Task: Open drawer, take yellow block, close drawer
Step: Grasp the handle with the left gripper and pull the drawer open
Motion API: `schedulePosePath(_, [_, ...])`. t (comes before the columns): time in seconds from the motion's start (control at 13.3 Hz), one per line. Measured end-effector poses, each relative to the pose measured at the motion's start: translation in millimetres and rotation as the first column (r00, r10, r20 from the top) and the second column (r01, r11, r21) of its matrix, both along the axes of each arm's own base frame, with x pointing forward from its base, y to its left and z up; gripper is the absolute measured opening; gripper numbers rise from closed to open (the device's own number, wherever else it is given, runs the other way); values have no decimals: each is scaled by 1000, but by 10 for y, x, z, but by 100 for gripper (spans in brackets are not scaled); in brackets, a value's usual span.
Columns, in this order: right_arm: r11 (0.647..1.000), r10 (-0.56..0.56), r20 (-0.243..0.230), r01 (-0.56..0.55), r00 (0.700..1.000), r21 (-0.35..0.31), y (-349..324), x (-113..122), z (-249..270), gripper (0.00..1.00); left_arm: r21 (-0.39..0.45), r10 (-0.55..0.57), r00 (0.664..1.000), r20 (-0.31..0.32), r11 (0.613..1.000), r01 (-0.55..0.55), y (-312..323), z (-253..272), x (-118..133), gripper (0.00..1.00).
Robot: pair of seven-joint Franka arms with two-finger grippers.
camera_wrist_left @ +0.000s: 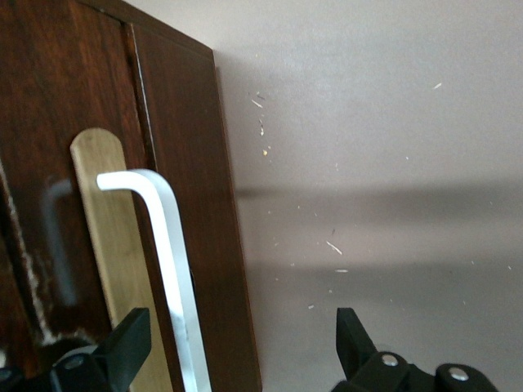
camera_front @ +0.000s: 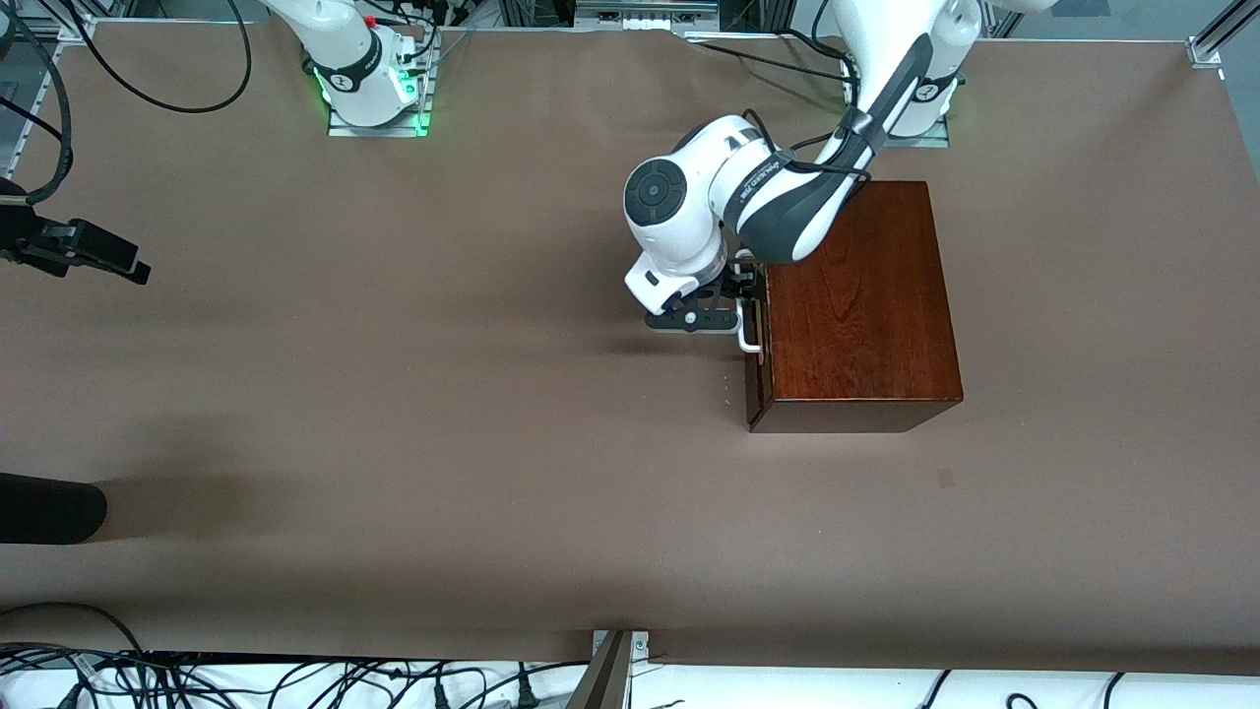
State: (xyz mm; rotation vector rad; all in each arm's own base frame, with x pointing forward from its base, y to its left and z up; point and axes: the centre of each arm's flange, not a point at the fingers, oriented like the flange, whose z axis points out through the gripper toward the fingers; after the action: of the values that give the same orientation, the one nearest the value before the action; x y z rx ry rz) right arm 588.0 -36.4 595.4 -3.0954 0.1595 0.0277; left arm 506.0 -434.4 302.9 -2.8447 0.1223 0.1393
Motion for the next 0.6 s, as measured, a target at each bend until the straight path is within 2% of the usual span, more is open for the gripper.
schedulePosePath(0.3, [1000,-2,-12,2,1000,1,-7,-14,-5,100,17,-5,1000,13,1000,5,23,-62,61,100])
schedulePosePath(0.6, [1000,-2,-14,2,1000,1,-9,-17,-7,100,-12,5,999,37,1000,-5,-24,-139,97,100])
